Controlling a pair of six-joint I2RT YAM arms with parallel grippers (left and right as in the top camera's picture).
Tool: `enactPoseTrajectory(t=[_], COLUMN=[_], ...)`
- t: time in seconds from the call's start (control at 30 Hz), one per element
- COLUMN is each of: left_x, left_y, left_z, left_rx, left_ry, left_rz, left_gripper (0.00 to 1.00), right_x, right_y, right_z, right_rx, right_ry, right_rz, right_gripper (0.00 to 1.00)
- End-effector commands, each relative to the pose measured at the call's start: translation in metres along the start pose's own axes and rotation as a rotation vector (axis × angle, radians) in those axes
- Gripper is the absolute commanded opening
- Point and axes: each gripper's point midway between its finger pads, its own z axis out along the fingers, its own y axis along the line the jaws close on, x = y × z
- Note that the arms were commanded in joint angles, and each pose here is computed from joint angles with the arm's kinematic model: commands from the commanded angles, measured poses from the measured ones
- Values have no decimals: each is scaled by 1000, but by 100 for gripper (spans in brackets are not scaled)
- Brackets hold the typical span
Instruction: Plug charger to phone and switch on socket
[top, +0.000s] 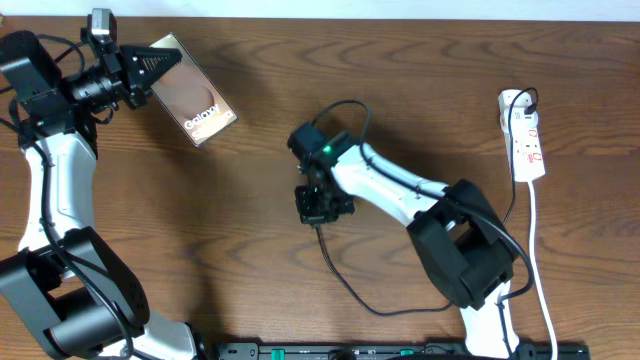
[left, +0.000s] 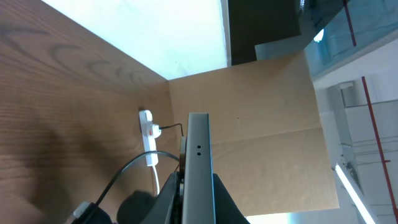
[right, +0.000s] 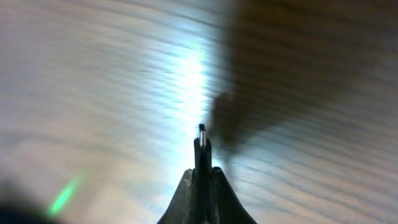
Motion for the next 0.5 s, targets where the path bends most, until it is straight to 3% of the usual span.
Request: enactPoseTrajectory(t=[0.0, 0.23, 0.47], left_x=[3, 3, 3], left_y=[-4, -4, -4], left_z=[-2, -2, -2], left_rx=[15, 16, 16], left_ry=[21, 21, 21], left_rz=[25, 24, 25], left_gripper=[7, 7, 8], right_x=[3, 16, 13], right_y=[38, 91, 96], right_z=[-16, -88, -129], right_rx=[-286, -926, -1174], right_ry=[61, 14, -89], right_rz=[-269, -595, -692], right_gripper=[1, 1, 1])
